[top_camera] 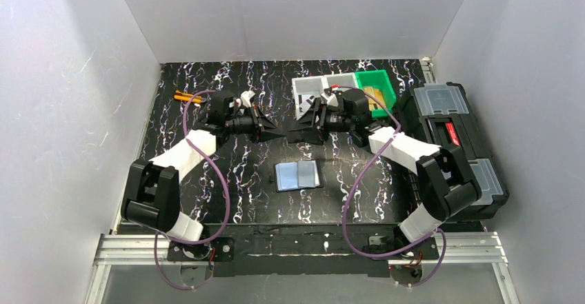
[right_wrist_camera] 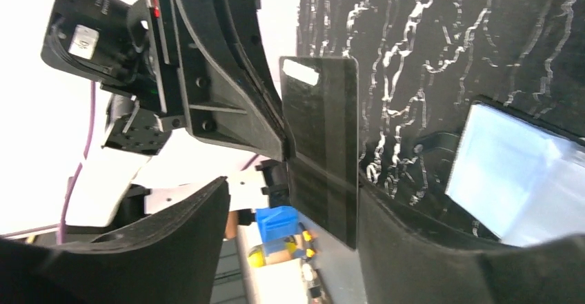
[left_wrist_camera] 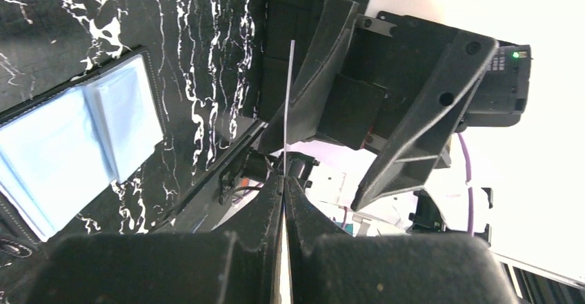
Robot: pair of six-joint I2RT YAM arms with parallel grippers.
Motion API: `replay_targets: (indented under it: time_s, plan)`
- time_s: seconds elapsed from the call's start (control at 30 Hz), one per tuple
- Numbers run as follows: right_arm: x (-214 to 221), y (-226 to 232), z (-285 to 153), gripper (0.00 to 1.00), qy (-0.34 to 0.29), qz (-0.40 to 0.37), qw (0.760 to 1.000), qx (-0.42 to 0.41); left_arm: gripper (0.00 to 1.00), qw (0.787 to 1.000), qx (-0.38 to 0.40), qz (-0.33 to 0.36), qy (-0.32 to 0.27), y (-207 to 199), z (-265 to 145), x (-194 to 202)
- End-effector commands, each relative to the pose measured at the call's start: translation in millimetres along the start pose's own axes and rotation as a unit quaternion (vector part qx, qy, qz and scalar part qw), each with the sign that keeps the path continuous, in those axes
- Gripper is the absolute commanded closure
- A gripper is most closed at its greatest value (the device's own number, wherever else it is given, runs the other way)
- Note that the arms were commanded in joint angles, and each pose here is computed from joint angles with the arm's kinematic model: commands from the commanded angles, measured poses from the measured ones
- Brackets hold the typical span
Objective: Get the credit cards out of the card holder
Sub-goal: Remove the credit card from the card holder, then place the credit card in the storage box.
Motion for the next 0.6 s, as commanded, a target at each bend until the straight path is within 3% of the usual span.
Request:
replay_targets:
  time_s: [0.0,0.1,0.23,0.33,0.43,0.57]
  plan:
    - [-4.7,8.3,2.4,0.36,0.009,0.009,0.998,-0.065,1.0,0.999,0.036,0.011,0.018,-13.3,-6.7,4.4]
    - [-4.8,5.8,4.1,0.59,0.012,0.016,0.997,-0.068,1.0,0.999,0.032,0.016,0.021,-13.2,-7.5,5.3]
    - [-4.8,5.6,4.4,0.96,0.016,0.017,0.997,-0.068,1.0,0.999,0.027,0.017,0.024,-12.5,-8.1,5.9]
    - [-4.8,4.1,4.5,0.99,0.016,0.014,0.998,-0.058,0.99,0.999,0.02,0.02,0.025,-13.6,-9.3,6.4]
    - [-4.6,3.3,3.7,0.99,0.014,0.005,0.999,-0.042,0.79,0.999,0.014,0.029,0.019,-16.0,-11.2,7.0]
    - [-6.0,4.1,1.1,0.99,0.011,-0.016,1.0,-0.006,0.35,0.999,-0.01,0.039,0.009,-14.7,-14.5,8.8]
Point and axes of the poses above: each gripper's point midway between its finger pads, its own z axis out along the fingers, its own y axis along the line the jaws close on, x = y × z, the point moved 9 cm from there along -z, back along the fingers, and after that the axes turned 5 degrees about -z, right-handed, at the moved point
